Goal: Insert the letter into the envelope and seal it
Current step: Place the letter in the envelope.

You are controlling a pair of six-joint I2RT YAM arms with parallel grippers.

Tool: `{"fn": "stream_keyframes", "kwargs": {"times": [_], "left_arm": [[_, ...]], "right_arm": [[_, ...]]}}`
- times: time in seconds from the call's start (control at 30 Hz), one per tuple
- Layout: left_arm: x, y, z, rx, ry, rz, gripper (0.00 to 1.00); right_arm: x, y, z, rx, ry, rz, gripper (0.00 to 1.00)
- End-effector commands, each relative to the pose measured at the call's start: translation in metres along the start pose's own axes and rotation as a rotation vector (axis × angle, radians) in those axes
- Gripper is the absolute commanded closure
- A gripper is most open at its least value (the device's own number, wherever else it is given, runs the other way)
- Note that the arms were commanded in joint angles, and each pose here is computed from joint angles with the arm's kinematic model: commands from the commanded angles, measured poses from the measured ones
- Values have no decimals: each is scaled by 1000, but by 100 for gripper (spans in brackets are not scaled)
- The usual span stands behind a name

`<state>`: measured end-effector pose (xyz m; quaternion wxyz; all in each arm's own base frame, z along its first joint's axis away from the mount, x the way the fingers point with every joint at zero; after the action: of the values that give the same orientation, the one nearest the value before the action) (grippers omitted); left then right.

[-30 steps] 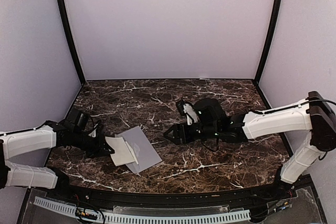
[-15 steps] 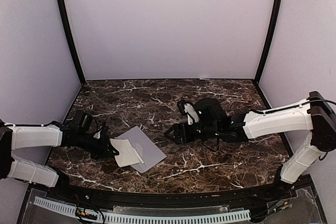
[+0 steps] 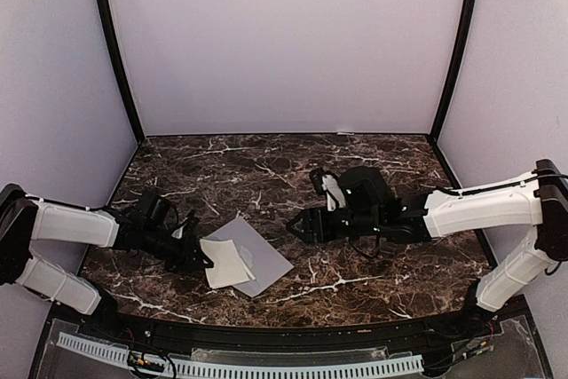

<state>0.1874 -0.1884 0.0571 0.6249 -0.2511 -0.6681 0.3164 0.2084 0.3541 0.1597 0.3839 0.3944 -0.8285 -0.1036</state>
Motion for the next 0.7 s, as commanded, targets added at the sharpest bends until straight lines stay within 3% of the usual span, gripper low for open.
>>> {"fn": "stream_keyframes", "kwargs": {"times": [0.0, 0.23, 0.67], "left_arm": [[-5, -26, -5, -100, -6, 37, 100], [21, -52, -20, -157, -147, 36, 100], [43, -34, -12, 14, -204, 23, 100]], "right_arm": [[6, 0, 4, -11, -6, 9, 25], [-3, 5, 1, 12, 14, -5, 24], [-32, 11, -3, 48, 37, -26, 25]]}}
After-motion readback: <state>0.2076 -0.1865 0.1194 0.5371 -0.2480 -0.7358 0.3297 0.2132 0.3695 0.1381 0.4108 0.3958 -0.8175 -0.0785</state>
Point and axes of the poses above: each gripper's point midway between its finger pads, its own x axis back along the fingers, its own y axis along the line the jaws close on, z = x × y, the point moved 3 cm from there along x, back along the fingers, and after that the axes turned 2 degrees about x, right-handed, at the moved point
